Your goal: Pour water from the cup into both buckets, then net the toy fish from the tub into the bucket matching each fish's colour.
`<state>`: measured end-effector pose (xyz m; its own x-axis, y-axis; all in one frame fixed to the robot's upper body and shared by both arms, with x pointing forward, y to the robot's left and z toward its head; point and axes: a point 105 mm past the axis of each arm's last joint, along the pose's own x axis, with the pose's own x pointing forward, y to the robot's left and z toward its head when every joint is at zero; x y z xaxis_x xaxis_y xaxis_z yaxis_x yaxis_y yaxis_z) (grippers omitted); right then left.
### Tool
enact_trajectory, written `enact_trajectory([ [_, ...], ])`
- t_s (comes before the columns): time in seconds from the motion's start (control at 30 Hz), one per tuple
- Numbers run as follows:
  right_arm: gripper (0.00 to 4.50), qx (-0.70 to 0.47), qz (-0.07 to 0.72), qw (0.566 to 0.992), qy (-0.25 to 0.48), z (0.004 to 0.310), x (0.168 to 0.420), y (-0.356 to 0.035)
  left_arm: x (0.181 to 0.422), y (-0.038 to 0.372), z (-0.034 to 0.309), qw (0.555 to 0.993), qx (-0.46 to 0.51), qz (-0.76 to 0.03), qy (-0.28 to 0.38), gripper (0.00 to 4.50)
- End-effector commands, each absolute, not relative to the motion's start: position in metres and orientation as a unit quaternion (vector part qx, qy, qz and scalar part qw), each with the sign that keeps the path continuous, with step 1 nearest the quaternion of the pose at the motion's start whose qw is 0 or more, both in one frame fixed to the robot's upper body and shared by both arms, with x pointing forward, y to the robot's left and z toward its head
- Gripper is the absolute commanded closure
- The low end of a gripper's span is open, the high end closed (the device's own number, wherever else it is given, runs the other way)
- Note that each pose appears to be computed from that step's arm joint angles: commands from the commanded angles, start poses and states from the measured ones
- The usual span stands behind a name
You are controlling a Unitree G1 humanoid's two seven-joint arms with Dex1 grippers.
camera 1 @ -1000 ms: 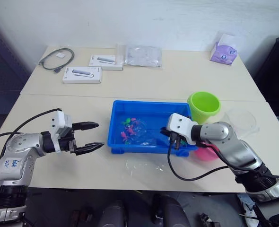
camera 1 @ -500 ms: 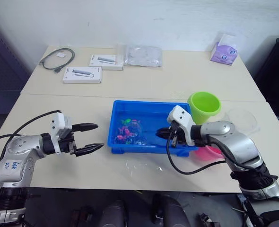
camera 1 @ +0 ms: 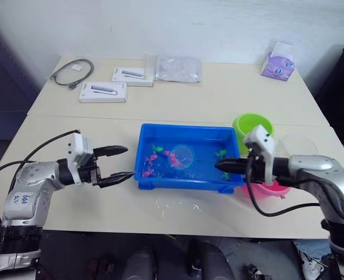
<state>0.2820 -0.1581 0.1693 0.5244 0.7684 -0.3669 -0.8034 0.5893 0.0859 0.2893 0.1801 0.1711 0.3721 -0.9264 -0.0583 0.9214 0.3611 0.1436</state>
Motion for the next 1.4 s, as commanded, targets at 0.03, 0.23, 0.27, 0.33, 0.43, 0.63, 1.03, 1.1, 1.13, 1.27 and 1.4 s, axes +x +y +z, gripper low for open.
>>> enact_trajectory([
  [0.03, 4.5, -0.013, 0.434, 0.887, 0.156, 0.187, 0.27, -0.17, 0.293, 0.17, 0.187, 0.816, 0.061, -0.573, -0.05, 0.1],
  [0.23, 4.5, 0.014, 0.389, 0.911, 0.134, 0.2, 0.255, -0.193, 0.308, 0.158, 0.191, 0.808, 0.053, -0.584, -0.059, 0.1],
  [0.27, 4.5, 0.013, 0.384, 0.914, 0.133, 0.201, 0.252, -0.195, 0.309, 0.156, 0.191, 0.806, 0.054, -0.586, -0.06, 0.1],
  [0.33, 4.5, 0.014, 0.363, 0.923, 0.123, 0.205, 0.245, -0.205, 0.31, 0.153, 0.191, 0.798, 0.053, -0.597, -0.059, 0.1],
  [0.43, 4.5, 0.014, 0.334, 0.936, 0.111, 0.208, 0.234, -0.219, 0.31, 0.149, 0.191, 0.787, 0.053, -0.613, -0.057, 0.1],
  [0.63, 4.5, -0.002, 0.246, 0.966, 0.084, 0.208, 0.207, -0.258, 0.312, 0.135, 0.188, 0.756, 0.056, -0.65, -0.05, 0.1],
  [1.03, 4.5, -0.148, 0.084, 0.983, 0.064, 0.17, 0.17, -0.32, 0.313, 0.115, 0.182, 0.731, 0.058, -0.679, -0.039, 0.1],
  [1.1, 4.5, -0.187, 0.075, 0.978, 0.058, 0.168, 0.169, -0.323, 0.313, 0.114, 0.181, 0.73, 0.062, -0.68, -0.039, 0.1],
  [1.13, 4.5, -0.209, 0.075, 0.974, 0.053, 0.168, 0.169, -0.324, 0.313, 0.114, 0.181, 0.729, 0.062, -0.681, -0.039, 0.1],
  [1.27, 4.5, -0.32, 0.055, 0.946, 0.012, 0.17, 0.168, -0.33, 0.313, 0.112, 0.181, 0.726, 0.062, -0.684, -0.042, 0.1],
  [1.4, 4.5, -0.378, 0.058, 0.924, -0.019, 0.168, 0.168, -0.326, 0.313, 0.111, 0.181, 0.725, 0.062, -0.685, -0.044, 0.1],
])
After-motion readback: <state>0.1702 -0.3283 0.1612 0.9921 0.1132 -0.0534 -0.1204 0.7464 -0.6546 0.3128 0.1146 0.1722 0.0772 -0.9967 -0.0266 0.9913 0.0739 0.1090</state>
